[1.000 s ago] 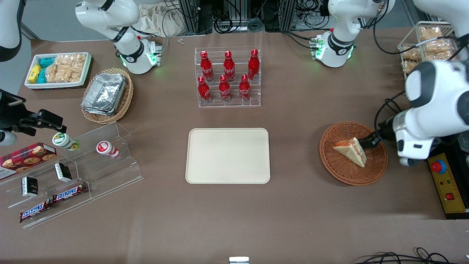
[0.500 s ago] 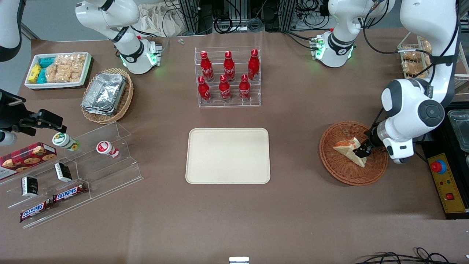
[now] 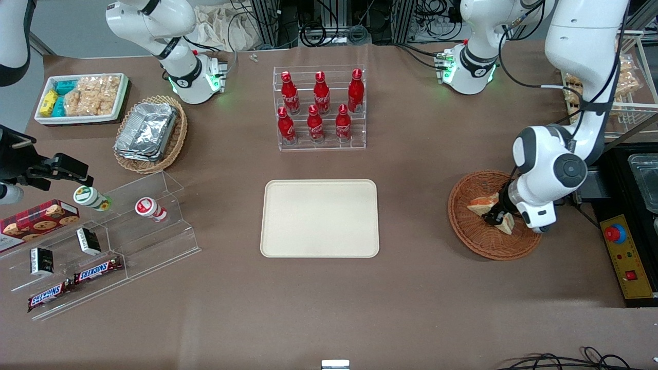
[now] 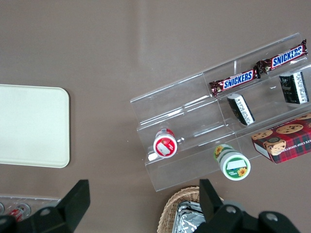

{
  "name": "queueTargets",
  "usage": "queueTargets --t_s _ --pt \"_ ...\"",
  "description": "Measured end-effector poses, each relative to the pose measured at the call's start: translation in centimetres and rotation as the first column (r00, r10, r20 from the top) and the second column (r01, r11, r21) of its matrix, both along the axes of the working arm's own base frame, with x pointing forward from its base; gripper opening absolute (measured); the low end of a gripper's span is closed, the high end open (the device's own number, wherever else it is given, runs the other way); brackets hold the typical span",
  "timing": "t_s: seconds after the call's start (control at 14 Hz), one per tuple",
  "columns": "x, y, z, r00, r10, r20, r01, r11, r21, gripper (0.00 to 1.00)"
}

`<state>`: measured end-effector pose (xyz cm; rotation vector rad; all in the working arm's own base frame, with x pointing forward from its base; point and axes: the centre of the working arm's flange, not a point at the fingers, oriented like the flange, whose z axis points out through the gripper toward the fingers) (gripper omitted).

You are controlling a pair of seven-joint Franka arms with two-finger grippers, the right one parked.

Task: Place sandwich from basket to tray
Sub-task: 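Lift the sandwich up out of the basket with the left gripper, then carry the sandwich over the cream tray with the left gripper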

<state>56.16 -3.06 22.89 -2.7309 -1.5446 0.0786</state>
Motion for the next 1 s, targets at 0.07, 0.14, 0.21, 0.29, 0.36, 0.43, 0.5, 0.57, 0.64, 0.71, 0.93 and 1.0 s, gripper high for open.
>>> queueTargets --t_s 0.07,0.14,0.21,0.29,0.36,0.43,0.5,0.57,0.64,0.71,0.93,1.0 --pt "0.1 -0.2 0.1 1.0 0.001 0.004 -0.001 1.0 0.0 0.54" --pt "0.4 -0.2 0.5 1.0 0.002 0.013 -0.002 1.0 -0.001 0.44" --pt "0.6 -0.3 1.3 1.0 0.003 0.021 -0.003 1.0 -0.002 0.39" --pt "0.8 -0.3 2.4 1.0 0.004 0.015 -0.004 1.0 -0.003 0.37" --pt "0.9 -0.5 4.2 1.0 -0.001 -0.007 0.001 1.0 -0.003 0.35" --pt "0.9 -0.8 6.6 0.999 -0.024 -0.034 0.024 1.0 -0.004 0.34" --pt "0.9 -1.7 9.4 0.996 -0.072 -0.059 0.071 0.997 -0.011 0.32" --pt "0.8 -3.3 12.3 0.988 -0.133 -0.079 0.132 0.991 -0.022 0.25" --pt "0.7 -5.6 14.7 0.978 -0.191 -0.087 0.189 0.982 -0.032 0.2" --pt "0.5 -8.4 16.4 0.966 -0.246 -0.081 0.244 0.969 -0.04 0.2" --pt "-1.2 -17.7 17.6 0.892 -0.449 -0.039 0.446 0.892 -0.07 0.2" --pt "-1.9 -20.6 17.5 0.865 -0.501 -0.016 0.498 0.863 -0.08 0.2"
